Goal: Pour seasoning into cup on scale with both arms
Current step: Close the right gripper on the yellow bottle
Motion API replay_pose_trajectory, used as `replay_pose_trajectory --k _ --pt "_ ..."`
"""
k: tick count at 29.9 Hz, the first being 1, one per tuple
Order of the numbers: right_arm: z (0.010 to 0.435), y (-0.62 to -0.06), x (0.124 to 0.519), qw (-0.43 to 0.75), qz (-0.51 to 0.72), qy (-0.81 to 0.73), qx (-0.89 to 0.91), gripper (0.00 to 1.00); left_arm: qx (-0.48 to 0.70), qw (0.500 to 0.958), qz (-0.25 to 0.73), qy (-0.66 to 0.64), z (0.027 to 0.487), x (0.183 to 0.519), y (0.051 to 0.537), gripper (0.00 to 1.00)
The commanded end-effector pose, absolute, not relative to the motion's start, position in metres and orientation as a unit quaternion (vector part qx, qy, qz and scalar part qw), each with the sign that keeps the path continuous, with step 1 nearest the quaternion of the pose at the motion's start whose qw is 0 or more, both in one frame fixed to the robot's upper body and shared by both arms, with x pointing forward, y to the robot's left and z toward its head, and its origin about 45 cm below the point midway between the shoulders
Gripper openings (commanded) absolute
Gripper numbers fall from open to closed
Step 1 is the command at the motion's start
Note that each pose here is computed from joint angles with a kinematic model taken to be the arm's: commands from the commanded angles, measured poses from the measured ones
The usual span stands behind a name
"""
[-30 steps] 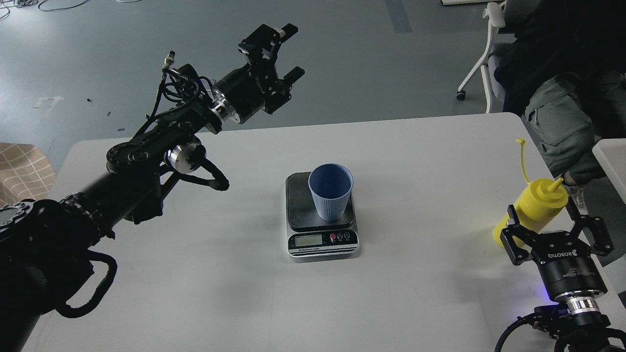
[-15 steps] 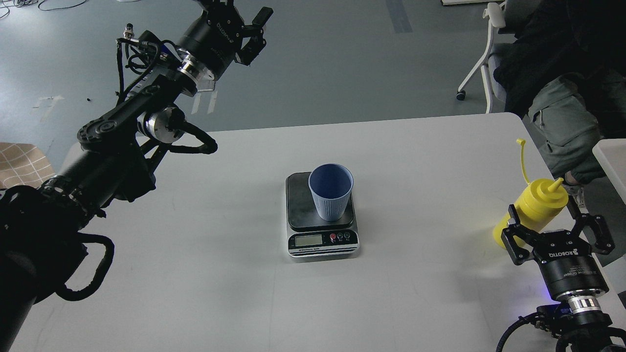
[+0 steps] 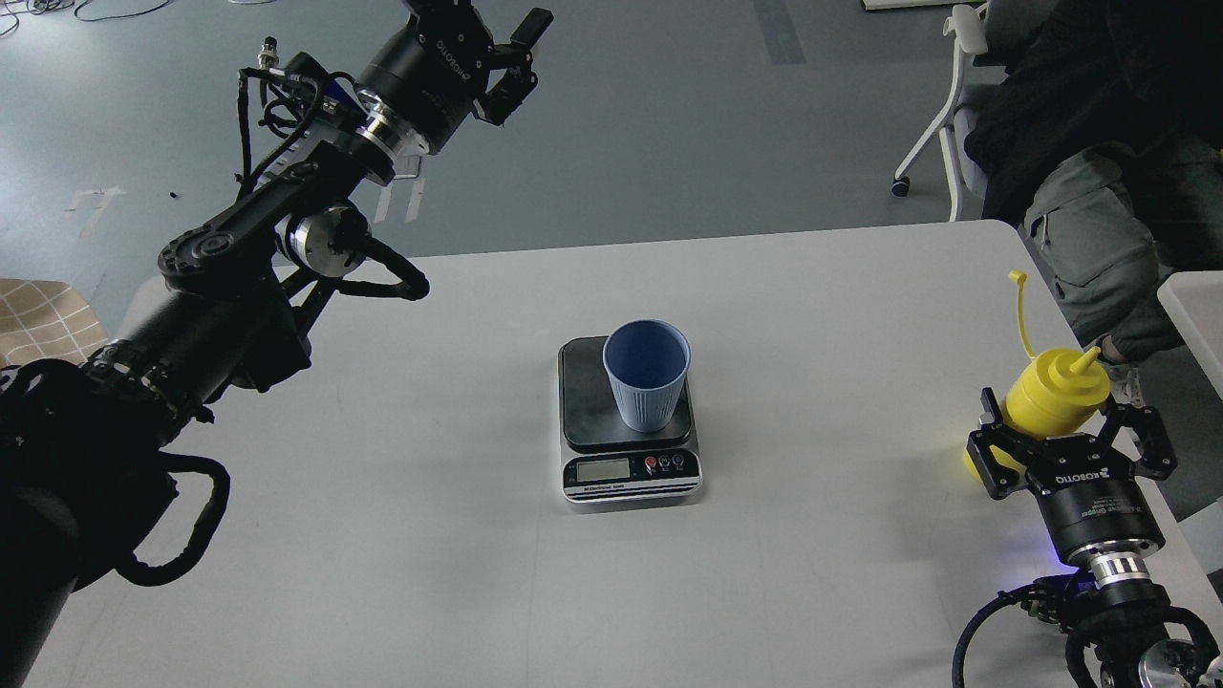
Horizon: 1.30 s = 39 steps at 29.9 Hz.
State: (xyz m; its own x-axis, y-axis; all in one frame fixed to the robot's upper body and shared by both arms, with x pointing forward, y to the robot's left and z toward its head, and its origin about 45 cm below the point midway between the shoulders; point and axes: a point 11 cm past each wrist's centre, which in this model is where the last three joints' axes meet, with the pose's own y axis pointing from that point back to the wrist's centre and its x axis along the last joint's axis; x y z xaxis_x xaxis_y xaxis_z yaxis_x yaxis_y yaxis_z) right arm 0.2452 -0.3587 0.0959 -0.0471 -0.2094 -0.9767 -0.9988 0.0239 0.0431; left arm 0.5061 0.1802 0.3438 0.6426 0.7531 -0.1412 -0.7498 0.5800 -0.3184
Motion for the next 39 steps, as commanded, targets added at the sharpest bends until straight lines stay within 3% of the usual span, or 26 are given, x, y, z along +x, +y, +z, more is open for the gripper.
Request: replay_pose_trajectory --k 1,6,9,12,14,15,17,19,31,39 --pt "0.091 -0.354 0.253 0.430 0.456 0.566 -0.535 1.00 -0.173 0.890 0.423 -0.004 0.341 0.505 0.180 0.98" --pt "0.087 -0.353 0.255 0.426 0.459 0.568 -0.534 0.99 -0.171 0.891 0.421 -0.004 0.339 0.505 0.178 0.98" --pt "0.086 -0.352 0.255 0.408 0.454 0.574 -0.546 0.92 -0.158 0.895 0.416 -0.007 0.336 0.504 0.176 0.98" --pt "0.086 -0.353 0.253 0.393 0.436 0.591 -0.554 0.68 -0.149 0.898 0.414 -0.007 0.331 0.502 0.174 0.98" --pt "0.086 -0.355 0.252 0.380 0.416 0.605 -0.562 0.43 -0.149 0.899 0.413 -0.004 0.328 0.502 0.172 0.98" --pt "0.086 -0.356 0.252 0.372 0.403 0.615 -0.566 0.20 -0.146 0.900 0.412 -0.002 0.325 0.501 0.171 0.98" --pt "0.086 -0.357 0.251 0.364 0.394 0.622 -0.571 0.15 -0.142 0.901 0.411 -0.004 0.323 0.500 0.171 0.98" --pt "0.087 -0.357 0.246 0.355 0.386 0.626 -0.577 0.02 -0.133 0.904 0.407 -0.009 0.322 0.499 0.169 0.98" --pt "0.104 -0.352 0.250 0.327 0.353 0.624 -0.616 0.00 -0.136 0.903 0.408 -0.006 0.320 0.499 0.168 0.98" --pt "0.153 -0.357 0.275 0.252 0.260 0.610 -0.705 0.00 -0.145 0.896 0.419 -0.007 0.326 0.502 0.180 0.98"
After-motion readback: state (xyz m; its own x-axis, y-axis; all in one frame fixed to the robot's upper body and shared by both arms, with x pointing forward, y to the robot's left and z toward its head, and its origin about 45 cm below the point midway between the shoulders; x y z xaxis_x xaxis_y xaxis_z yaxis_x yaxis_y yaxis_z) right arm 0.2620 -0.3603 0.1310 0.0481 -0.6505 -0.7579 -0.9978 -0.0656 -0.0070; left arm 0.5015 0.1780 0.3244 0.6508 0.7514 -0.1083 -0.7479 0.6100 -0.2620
